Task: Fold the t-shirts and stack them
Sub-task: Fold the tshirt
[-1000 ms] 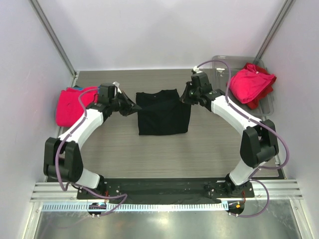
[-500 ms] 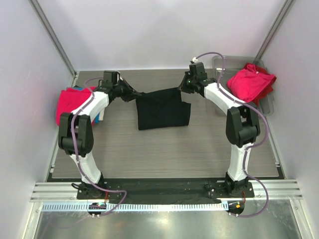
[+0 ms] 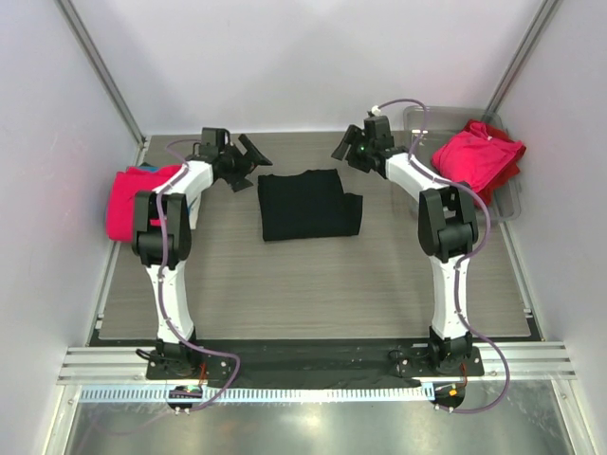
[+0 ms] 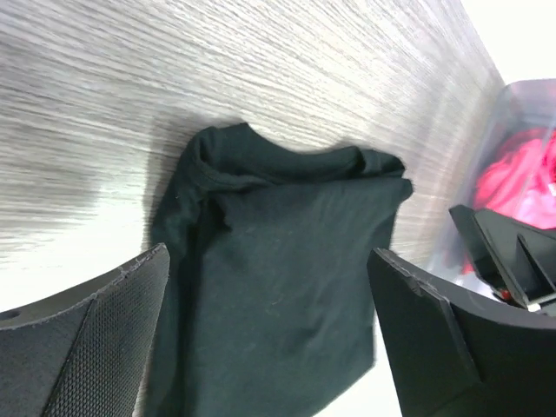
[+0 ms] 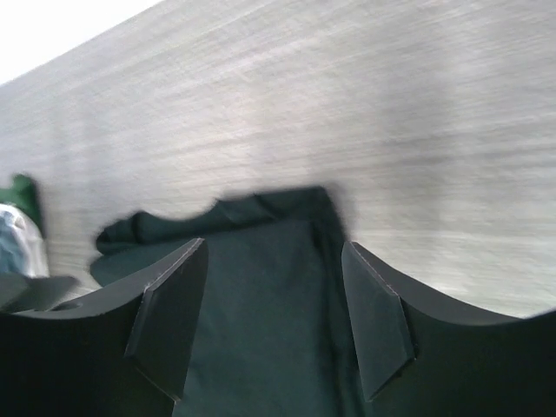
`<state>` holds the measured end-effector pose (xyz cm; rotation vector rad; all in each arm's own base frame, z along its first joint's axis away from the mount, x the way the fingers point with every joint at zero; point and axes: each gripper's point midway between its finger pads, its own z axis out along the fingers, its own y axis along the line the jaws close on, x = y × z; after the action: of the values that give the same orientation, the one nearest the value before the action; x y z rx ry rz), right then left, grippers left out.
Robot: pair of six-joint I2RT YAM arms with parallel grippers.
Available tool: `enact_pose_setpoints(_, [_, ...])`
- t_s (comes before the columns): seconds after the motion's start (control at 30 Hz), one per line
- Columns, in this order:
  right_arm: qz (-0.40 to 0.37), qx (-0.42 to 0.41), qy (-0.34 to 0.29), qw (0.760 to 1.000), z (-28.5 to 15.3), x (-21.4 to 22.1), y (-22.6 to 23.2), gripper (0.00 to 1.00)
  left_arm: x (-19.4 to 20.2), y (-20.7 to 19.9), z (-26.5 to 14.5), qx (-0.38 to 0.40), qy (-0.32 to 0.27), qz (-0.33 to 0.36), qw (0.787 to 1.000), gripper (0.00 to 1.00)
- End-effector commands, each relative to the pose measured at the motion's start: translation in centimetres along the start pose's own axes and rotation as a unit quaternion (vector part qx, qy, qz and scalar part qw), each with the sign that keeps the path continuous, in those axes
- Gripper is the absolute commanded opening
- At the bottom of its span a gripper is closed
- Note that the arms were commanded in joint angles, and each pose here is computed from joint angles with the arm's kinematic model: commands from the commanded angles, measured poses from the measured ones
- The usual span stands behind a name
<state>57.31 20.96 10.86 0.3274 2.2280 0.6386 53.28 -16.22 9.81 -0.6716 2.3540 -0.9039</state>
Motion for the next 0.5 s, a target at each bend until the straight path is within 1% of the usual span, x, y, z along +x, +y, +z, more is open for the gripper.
enact_pose_setpoints(0.0, [-0.064,-0.025,-0.071,0.995,-3.2,-3.5,1.8,0.69,-1.0,-2.0,-2.5,0.007,-0.037,0.069,0.997,0.96])
enact_pose_setpoints(0.07, [-0.095,-0.035,-0.038,0.994,-3.0,-2.0,1.2,0.67,0.2,-1.4,-2.2,-0.005,-0.030,0.080,0.996,0.94])
enact_pose_setpoints(0.1, [-0.099,-0.040,-0.025,0.994,-2.8,-1.6,1.0,0.66,0.5,-1.1,-1.9,-0.008,-0.027,0.087,0.996,0.92])
enact_pose_setpoints(0.17, [-0.102,-0.059,0.008,0.993,-2.1,-0.2,0.3,0.65,1.6,-0.8,-1.4,-0.014,-0.017,0.094,0.995,0.92])
enact_pose_setpoints(0.2, [-0.101,-0.061,0.013,0.993,-1.8,0.1,0.1,0.72,2.1,-0.3,-1.0,-0.020,-0.012,0.097,0.995,0.92])
enact_pose_setpoints(0.23, [-0.103,-0.062,0.018,0.993,-1.6,0.4,-0.2,0.72,2.3,0.0,-0.8,-0.026,-0.012,0.098,0.995,0.92])
enact_pose_setpoints(0.27, [-0.104,-0.057,0.024,0.993,-1.1,0.9,-0.7,0.72,2.7,0.2,-0.5,-0.028,-0.009,0.101,0.994,0.93])
enact_pose_setpoints(0.3, [-0.107,-0.055,0.027,0.992,-0.9,1.1,-1.0,0.67,2.9,0.5,-0.3,-0.032,-0.008,0.103,0.994,0.94])
enact_pose_setpoints(0.33, [-0.109,-0.052,0.027,0.992,-0.7,1.2,-1.2,0.66,3.0,0.8,-0.1,-0.038,-0.007,0.106,0.994,0.93])
enact_pose_setpoints(0.47, [-0.110,-0.051,0.041,0.992,0.3,2.2,-1.9,0.64,3.2,2.1,0.7,-0.057,-0.009,0.107,0.993,0.93])
